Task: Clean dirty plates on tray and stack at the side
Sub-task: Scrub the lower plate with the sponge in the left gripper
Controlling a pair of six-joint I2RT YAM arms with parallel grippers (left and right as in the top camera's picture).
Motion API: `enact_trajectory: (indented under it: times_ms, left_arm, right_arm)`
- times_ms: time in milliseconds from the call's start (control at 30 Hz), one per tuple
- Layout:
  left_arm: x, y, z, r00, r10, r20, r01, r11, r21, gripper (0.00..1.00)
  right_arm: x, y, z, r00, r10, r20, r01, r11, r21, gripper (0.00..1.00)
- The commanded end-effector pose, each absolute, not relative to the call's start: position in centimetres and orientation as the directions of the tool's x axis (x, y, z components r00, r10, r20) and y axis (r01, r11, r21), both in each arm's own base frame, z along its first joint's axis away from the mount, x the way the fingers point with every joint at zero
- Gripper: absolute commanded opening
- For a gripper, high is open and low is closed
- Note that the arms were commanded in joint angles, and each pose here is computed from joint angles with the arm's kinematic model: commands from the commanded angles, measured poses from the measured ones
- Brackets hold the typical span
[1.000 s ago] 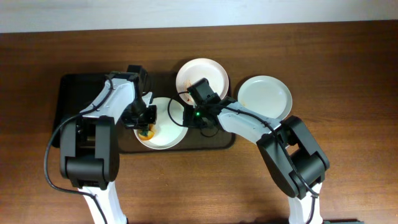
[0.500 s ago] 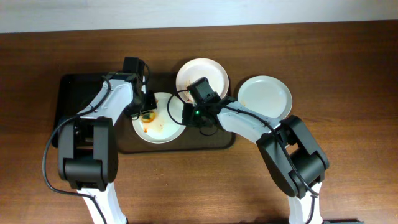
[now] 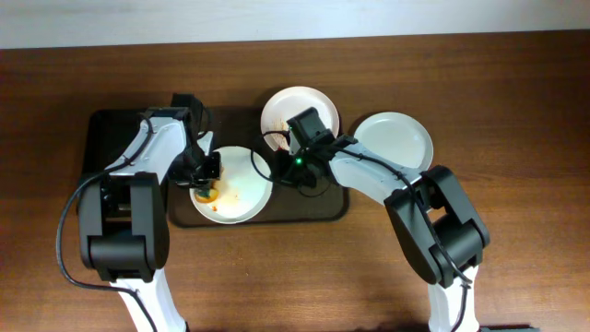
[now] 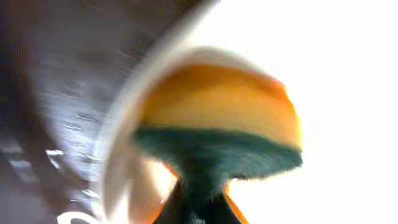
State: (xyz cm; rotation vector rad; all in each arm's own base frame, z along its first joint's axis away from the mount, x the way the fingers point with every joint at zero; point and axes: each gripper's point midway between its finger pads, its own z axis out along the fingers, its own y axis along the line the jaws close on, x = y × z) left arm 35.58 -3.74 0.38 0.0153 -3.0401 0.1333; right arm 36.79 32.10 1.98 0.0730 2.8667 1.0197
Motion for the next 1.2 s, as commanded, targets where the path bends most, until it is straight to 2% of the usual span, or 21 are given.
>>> enact_trajectory:
  times_ms: [0,100,200,367,433,533,600,667,733,767,867,967,1033,1100,1167]
  left_arm:
    - [32.9,-8.2,-1.8,-0.976,0.078,0.201,0.021,0.961,-0.275,0.01]
    - [35.1,-7.8,-2.5,-0.990,-0.050,0.130,-0.071,0.985,-0.158,0.01]
    - [37.2,-5.4,-2.9,-0.992,-0.126,0.009,-0.125,0.990,0.059,0.01]
    - [41.0,-5.3,-2.6,-0.980,-0.121,-0.159,-0.136,0.987,0.083,0.01]
    - [41.4,-5.4,-2.6,-0.977,-0.121,-0.174,-0.136,0.988,0.078,0.01]
    - [41.1,-5.3,-2.6,-0.980,-0.121,-0.161,-0.135,0.988,0.080,0.01]
    - [40.9,-5.9,-2.7,-0.982,-0.121,-0.148,-0.129,0.990,0.049,0.01]
    - [40.8,-6.2,-2.7,-0.983,-0.118,-0.142,-0.124,0.992,0.034,0.01]
    - [40.8,-6.2,-2.8,-0.983,-0.117,-0.140,-0.123,0.992,0.035,0.01]
    - [40.7,-6.1,-2.8,-0.984,-0.117,-0.137,-0.123,0.992,0.036,0.01]
    - [39.0,-6.0,-2.9,-0.998,-0.034,-0.062,-0.037,0.998,0.051,0.01]
    - [35.4,-4.4,-2.7,-0.996,0.014,0.090,0.023,0.994,0.107,0.01]
    - [35.2,-1.2,-2.4,-0.994,0.028,0.103,0.052,0.970,0.236,0.01]
    - [35.4,-1.9,-2.7,-0.984,0.137,0.116,0.155,0.975,0.161,0.00]
    - [34.5,-4.5,-2.8,-0.961,0.242,0.137,0.243,0.970,-0.007,0.00]
  right_arm:
    - [36.4,31.7,0.0,-0.996,0.080,-0.050,0.034,0.794,0.607,0.04]
    - [36.3,31.7,0.0,-0.996,0.080,-0.050,0.034,0.794,0.607,0.04]
    - [36.3,31.7,0.0,-0.996,0.080,-0.050,0.034,0.794,0.607,0.04]
    - [35.9,32.3,-0.3,-0.995,0.072,-0.067,0.019,0.811,0.585,0.04]
    - [35.8,32.5,-0.5,-0.993,0.083,-0.078,0.024,0.824,0.566,0.04]
    - [36.1,32.4,-0.6,-0.990,0.113,-0.082,0.048,0.830,0.556,0.05]
    - [36.4,32.2,-1.2,-0.986,0.153,-0.072,0.089,0.832,0.547,0.11]
    - [37.0,32.3,-1.8,-0.981,0.179,-0.076,0.108,0.827,0.552,0.11]
    - [37.2,32.4,-1.9,-0.979,0.185,-0.082,0.109,0.824,0.556,0.11]
    - [37.2,32.4,-2.0,-0.978,0.193,-0.076,0.119,0.823,0.556,0.04]
    - [37.1,32.4,-2.1,-0.978,0.202,-0.058,0.136,0.819,0.557,0.04]
    - [36.9,32.6,-2.0,-0.980,0.195,-0.047,0.134,0.812,0.568,0.04]
    - [36.8,32.7,-2.0,-0.981,0.191,-0.042,0.133,0.809,0.572,0.04]
    - [36.9,32.6,-1.9,-0.980,0.193,-0.037,0.137,0.806,0.576,0.04]
    - [37.1,32.3,-1.9,-0.979,0.200,-0.030,0.145,0.800,0.582,0.04]
